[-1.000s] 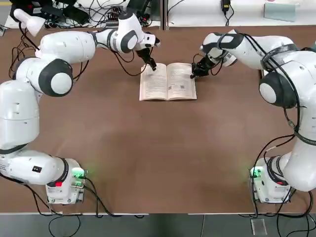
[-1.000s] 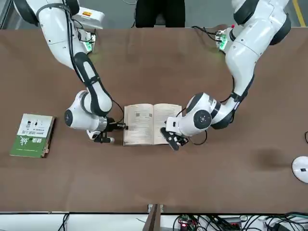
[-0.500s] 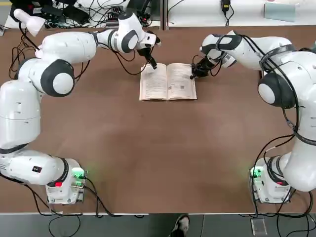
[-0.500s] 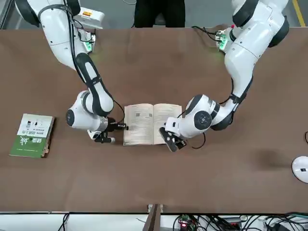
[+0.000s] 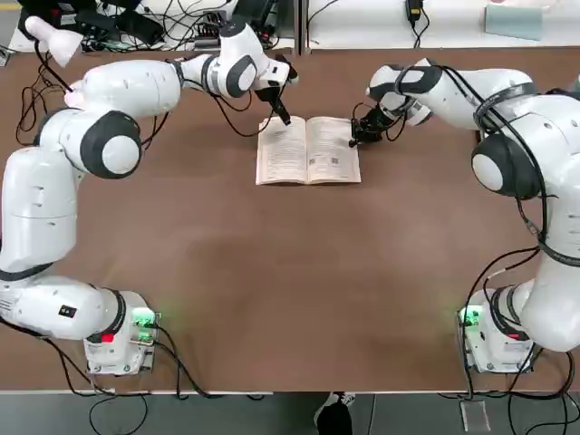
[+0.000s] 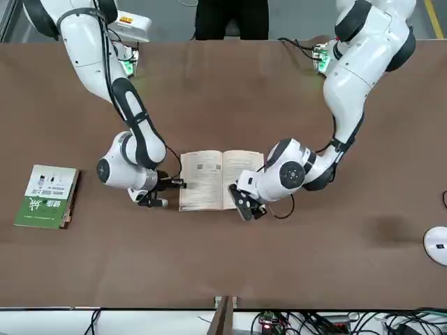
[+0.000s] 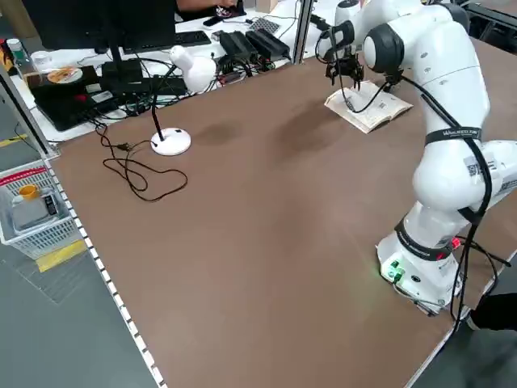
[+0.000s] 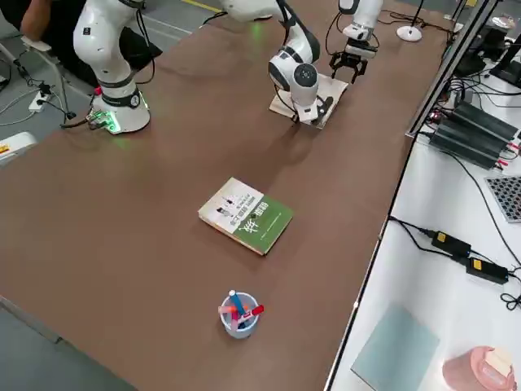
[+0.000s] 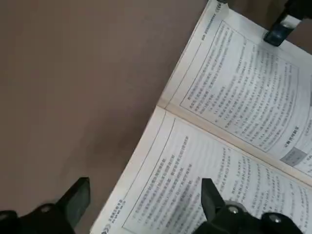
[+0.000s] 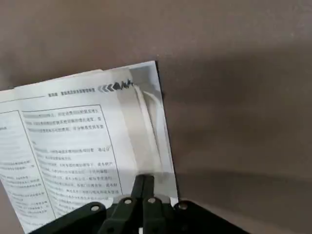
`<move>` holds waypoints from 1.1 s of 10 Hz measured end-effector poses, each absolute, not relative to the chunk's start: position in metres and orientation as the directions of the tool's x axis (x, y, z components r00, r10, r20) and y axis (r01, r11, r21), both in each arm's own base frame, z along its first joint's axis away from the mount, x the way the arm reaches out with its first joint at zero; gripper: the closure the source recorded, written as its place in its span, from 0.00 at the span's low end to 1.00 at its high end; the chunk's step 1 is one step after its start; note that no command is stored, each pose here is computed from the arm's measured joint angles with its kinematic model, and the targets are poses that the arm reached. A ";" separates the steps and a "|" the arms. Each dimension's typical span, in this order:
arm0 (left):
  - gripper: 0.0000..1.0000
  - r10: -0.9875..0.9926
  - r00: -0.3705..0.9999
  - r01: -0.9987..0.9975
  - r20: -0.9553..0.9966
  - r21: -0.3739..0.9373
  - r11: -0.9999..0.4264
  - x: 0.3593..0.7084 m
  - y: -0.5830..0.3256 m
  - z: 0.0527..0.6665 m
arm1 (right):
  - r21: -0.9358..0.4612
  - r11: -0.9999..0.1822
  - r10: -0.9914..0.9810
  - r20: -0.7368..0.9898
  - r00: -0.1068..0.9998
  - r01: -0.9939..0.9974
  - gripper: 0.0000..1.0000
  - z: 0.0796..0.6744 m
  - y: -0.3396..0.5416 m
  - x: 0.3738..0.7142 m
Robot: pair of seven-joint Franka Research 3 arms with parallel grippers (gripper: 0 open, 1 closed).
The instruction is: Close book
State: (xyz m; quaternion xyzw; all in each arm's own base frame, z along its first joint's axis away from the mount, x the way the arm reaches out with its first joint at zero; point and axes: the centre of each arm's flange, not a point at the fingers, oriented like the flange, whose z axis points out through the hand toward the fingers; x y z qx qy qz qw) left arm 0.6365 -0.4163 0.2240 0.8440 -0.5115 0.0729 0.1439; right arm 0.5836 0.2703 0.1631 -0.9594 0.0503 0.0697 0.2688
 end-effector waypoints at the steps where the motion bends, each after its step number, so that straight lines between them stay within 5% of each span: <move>1: 0.00 -0.847 0.460 -0.887 0.267 0.172 -0.428 0.634 -0.419 0.220 | -0.509 -0.851 -0.057 -0.160 0.985 -0.132 0.99 0.163 0.270 0.584; 11: 0.00 -0.844 0.461 -0.886 0.276 0.202 -0.418 0.630 -0.425 0.199 | -0.509 -0.851 -0.055 -0.158 0.986 -0.129 0.99 0.163 0.270 0.583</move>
